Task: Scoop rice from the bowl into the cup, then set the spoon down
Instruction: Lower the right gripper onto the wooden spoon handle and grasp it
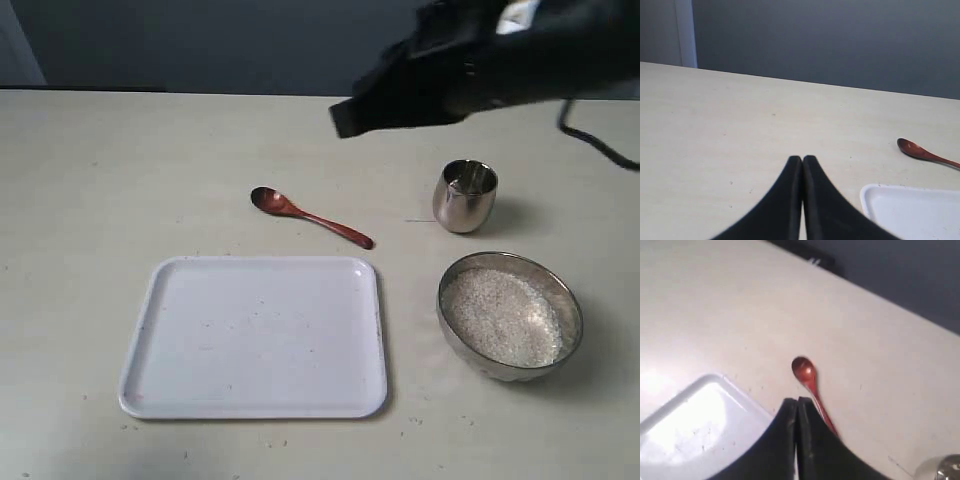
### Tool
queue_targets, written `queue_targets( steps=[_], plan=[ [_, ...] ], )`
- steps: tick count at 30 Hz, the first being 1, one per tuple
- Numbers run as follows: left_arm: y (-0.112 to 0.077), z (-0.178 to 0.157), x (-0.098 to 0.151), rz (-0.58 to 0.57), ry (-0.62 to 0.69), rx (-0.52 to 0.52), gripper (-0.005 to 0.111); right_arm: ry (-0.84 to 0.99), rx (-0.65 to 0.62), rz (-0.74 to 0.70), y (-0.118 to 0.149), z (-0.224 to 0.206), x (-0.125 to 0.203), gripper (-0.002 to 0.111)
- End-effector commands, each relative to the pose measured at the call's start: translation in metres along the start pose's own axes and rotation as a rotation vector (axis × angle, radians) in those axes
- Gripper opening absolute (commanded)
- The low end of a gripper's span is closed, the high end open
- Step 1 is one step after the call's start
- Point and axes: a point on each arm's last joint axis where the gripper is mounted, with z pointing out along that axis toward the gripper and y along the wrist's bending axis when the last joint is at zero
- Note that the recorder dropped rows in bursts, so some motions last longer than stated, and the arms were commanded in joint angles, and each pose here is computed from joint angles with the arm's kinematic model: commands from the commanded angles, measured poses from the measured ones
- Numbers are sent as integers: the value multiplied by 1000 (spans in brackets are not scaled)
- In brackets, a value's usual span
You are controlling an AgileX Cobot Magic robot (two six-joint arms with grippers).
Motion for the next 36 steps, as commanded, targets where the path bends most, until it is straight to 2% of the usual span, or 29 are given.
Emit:
queue_targets(
  steps=[1, 2, 6, 7, 10, 12, 13, 15, 19, 24, 31, 36],
  plan=[
    [-1, -1, -2, 3, -18, 10, 1, 299, 10, -164, -12, 71, -11, -1],
    [-1, -1, -2, 3, -18, 10, 1, 392, 60, -206, -21, 99, -13, -1],
    [-1, -1, -2, 3, -18, 10, 1, 515, 140, -332, -37, 140, -8, -1],
    [-1, -1, -2, 3, -18, 10, 1, 562, 179, -404, -44, 158, 0, -1],
    [-1, -1, -2, 3, -18, 10, 1, 604, 184, -442, -47, 180, 16, 0],
    [-1, -1, -2, 3, -18, 10, 1, 632, 171, -445, -48, 194, 29, 12],
    [-1, -1, -2, 3, -18, 10, 1, 635, 166, -448, -48, 201, 34, 28],
    [-1, -1, -2, 3, -18, 10, 1, 626, 159, -450, -47, 209, 39, 47],
    [-1, -1, -2, 3, -18, 10, 1, 613, 139, -428, -45, 214, 42, 43],
    [-1, -1, -2, 3, -18, 10, 1, 648, 113, -409, -43, 214, 47, 43],
    [-1, -1, -2, 3, -18, 10, 1, 751, 53, -450, -42, 229, 72, 45],
    [-1, -1, -2, 3, -18, 10, 1, 752, 47, -453, -42, 238, 81, 45]
  ],
)
